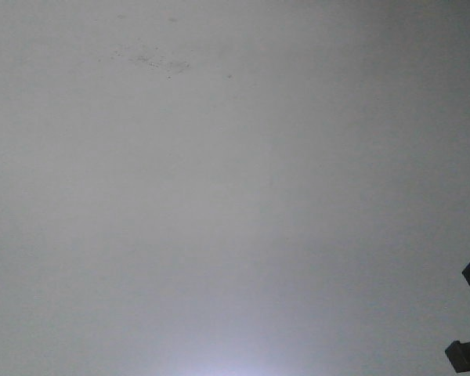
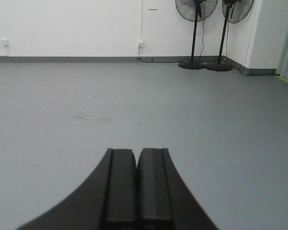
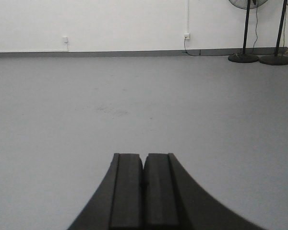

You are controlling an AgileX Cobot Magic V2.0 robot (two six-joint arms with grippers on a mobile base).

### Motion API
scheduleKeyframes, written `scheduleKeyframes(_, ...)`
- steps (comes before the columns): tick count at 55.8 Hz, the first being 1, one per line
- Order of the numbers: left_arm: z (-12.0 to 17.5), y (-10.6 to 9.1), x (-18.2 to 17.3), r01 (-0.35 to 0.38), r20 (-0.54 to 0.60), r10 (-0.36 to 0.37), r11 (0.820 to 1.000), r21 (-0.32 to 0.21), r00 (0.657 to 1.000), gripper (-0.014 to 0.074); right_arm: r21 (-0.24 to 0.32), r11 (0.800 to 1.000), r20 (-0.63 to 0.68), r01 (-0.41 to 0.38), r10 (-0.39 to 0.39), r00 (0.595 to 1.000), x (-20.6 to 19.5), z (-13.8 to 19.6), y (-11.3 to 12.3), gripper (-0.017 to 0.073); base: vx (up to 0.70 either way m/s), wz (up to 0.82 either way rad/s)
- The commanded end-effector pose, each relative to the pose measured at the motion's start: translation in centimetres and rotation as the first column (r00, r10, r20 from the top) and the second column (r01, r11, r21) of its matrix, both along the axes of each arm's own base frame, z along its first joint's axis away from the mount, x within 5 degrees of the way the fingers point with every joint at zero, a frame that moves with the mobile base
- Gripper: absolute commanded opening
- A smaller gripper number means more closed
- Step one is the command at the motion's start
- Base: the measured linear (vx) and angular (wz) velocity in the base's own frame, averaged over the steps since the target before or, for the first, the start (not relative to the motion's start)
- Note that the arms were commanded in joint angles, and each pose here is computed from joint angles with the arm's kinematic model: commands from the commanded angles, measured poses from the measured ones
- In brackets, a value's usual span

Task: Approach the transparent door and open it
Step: 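Drive the base toward the white-framed glass sliding door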

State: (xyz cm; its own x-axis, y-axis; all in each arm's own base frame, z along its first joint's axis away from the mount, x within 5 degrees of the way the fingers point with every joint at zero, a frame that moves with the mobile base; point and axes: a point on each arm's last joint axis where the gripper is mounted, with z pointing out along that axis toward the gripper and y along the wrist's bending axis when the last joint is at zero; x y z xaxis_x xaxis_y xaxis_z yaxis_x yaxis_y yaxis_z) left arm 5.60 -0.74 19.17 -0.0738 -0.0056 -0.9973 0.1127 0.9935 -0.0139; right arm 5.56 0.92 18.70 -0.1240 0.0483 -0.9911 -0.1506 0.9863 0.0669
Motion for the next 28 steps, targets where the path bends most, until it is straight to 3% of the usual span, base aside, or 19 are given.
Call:
scheduleKeyframes(1, 1.48, 0.15, -0.16, -0.014, 0.113, 0.017, 1.000, -0.025, 0.993, 0.0000, 0.008, 1.000, 0.093, 0.009, -0.010, 0.996, -0.03, 0.74, -0.07, -0.0006, 0.00, 0.00)
scheduleKeyframes(28, 1.48, 0.15, -0.16, -0.014, 0.113, 0.017, 1.000, -0.025, 0.993, 0.0000, 0.008, 1.000, 0.093, 0.009, -0.010, 0.996, -0.03, 0.74, -0.07, -0.0006, 0.00, 0.00)
